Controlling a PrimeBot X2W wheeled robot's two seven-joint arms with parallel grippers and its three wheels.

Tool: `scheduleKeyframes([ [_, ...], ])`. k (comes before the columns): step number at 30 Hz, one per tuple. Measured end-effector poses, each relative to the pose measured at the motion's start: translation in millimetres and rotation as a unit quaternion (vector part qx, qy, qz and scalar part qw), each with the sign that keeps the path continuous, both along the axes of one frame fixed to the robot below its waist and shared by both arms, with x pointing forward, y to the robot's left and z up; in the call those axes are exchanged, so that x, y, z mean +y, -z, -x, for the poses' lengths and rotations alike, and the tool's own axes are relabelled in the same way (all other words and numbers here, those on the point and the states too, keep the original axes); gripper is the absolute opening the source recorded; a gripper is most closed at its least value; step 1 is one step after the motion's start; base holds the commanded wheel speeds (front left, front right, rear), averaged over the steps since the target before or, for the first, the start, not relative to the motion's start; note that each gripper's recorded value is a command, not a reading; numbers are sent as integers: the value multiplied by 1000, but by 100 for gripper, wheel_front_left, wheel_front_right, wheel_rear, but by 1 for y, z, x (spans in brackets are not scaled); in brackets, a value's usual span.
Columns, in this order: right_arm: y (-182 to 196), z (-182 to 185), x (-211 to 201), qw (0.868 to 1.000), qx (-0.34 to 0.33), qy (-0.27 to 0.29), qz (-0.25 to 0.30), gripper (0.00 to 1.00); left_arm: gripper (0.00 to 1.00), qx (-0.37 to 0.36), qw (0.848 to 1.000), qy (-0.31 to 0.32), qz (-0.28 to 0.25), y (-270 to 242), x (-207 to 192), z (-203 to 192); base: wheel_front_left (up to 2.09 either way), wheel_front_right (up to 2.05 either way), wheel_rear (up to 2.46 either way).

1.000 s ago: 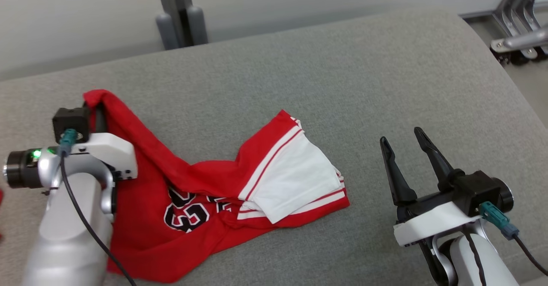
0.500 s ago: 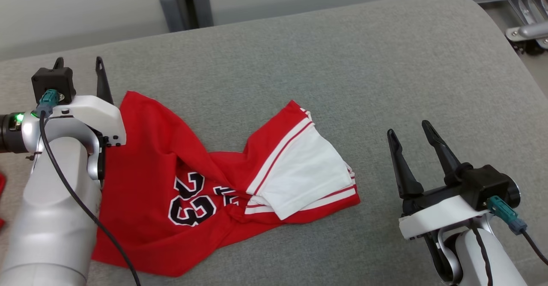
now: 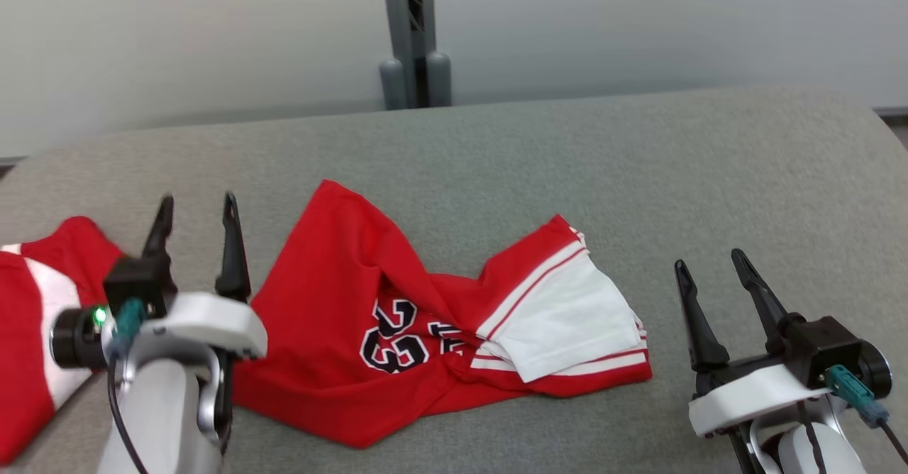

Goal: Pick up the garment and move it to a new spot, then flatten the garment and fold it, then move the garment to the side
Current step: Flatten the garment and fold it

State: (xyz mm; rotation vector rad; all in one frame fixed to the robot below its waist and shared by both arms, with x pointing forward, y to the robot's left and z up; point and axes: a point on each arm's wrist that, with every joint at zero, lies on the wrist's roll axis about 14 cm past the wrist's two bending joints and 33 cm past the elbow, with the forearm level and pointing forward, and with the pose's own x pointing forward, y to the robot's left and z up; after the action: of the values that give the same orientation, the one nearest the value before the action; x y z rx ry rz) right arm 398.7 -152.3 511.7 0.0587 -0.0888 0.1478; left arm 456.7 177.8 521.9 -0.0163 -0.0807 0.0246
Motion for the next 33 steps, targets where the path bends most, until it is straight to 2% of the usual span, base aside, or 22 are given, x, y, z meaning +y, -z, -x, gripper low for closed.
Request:
scheduleKeyframes([
  [7, -7, 4, 17, 1000, -10, -24, 1, 100, 100, -6, 1000, -19, 14, 6, 12, 60, 0, 0, 0],
  [12, -3, 7, 23, 999, -3, -32, 3, 100, 100, 9, 999, -38, 33, 19, 16, 86, 0, 0, 0],
  [15, 6, 9, 26, 999, 9, -37, 8, 100, 100, 20, 998, -26, 45, 26, 3, 97, 0, 0, 0],
  [24, 21, 7, 29, 999, 33, -41, 11, 100, 100, -10, 998, -42, 41, 7, 10, 100, 0, 0, 0],
  [33, 78, 12, 32, 991, 130, -40, -16, 100, 100, 0, 999, -36, 36, 14, 7, 100, 0, 0, 0],
])
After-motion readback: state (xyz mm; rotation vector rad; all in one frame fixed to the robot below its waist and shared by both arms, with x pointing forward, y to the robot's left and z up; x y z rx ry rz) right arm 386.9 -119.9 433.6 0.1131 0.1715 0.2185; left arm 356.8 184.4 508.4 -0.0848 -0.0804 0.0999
